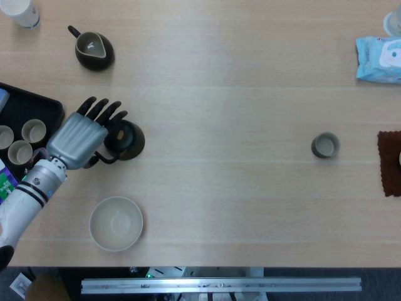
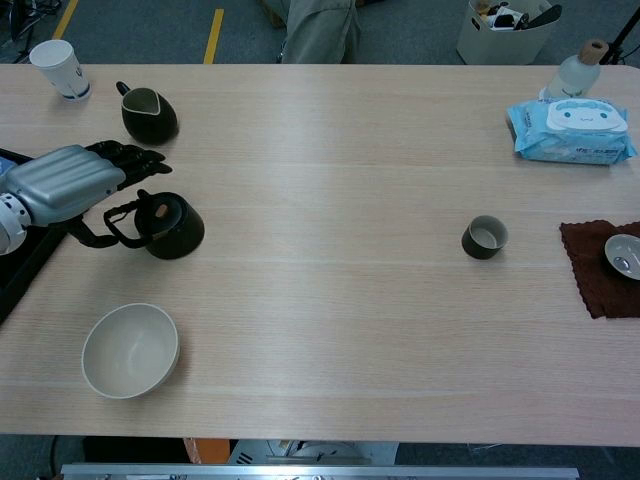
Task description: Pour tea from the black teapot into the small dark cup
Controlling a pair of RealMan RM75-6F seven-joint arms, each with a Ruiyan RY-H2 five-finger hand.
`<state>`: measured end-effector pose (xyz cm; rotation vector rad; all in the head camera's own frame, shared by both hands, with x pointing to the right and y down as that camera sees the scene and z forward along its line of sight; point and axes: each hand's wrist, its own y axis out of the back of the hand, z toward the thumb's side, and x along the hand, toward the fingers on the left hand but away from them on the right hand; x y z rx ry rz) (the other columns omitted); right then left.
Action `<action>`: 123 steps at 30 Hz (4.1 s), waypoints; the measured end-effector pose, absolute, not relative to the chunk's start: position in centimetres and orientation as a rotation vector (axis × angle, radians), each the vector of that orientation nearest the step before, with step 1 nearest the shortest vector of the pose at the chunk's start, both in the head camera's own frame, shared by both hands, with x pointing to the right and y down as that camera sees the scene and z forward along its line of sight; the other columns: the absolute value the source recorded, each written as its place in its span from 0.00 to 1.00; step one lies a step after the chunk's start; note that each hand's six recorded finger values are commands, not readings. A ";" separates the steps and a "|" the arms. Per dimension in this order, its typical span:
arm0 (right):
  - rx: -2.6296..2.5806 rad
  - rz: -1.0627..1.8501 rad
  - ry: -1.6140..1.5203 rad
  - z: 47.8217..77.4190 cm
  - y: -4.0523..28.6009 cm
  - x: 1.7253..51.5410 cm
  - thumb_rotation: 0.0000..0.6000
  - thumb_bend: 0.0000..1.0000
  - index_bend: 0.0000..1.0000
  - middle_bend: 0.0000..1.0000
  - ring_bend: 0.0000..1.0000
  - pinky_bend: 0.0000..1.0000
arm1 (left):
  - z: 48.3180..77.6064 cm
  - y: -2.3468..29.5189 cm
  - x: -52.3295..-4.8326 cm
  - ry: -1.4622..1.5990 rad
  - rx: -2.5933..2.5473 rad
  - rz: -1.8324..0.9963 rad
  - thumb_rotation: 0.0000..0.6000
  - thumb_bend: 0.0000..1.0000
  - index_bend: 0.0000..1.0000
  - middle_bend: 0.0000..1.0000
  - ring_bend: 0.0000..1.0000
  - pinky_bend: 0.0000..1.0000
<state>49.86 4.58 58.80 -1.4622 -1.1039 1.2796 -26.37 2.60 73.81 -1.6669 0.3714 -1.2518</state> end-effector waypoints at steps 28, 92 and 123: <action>-1.483 1.277 -1.115 59.3 4.8 50.4 1.00 0.06 0.34 0.33 0.26 0.28 | 70.6 4.1 -24.5 0.475 -1.741 -1.246 1.00 0.21 0.00 0.00 0.00 0.08; -1.502 1.304 -1.132 59.7 5.8 51.4 1.00 0.06 0.34 0.33 0.26 0.28 | 72.4 -0.5 -32.0 0.528 -1.512 -1.682 1.00 0.21 0.25 0.00 0.00 0.08; -1.495 1.338 -1.147 59.9 6.2 52.2 1.00 0.07 0.34 0.33 0.26 0.28 | 75.0 -2.1 -27.9 0.430 -1.564 -1.695 1.00 0.21 0.22 0.00 0.00 0.08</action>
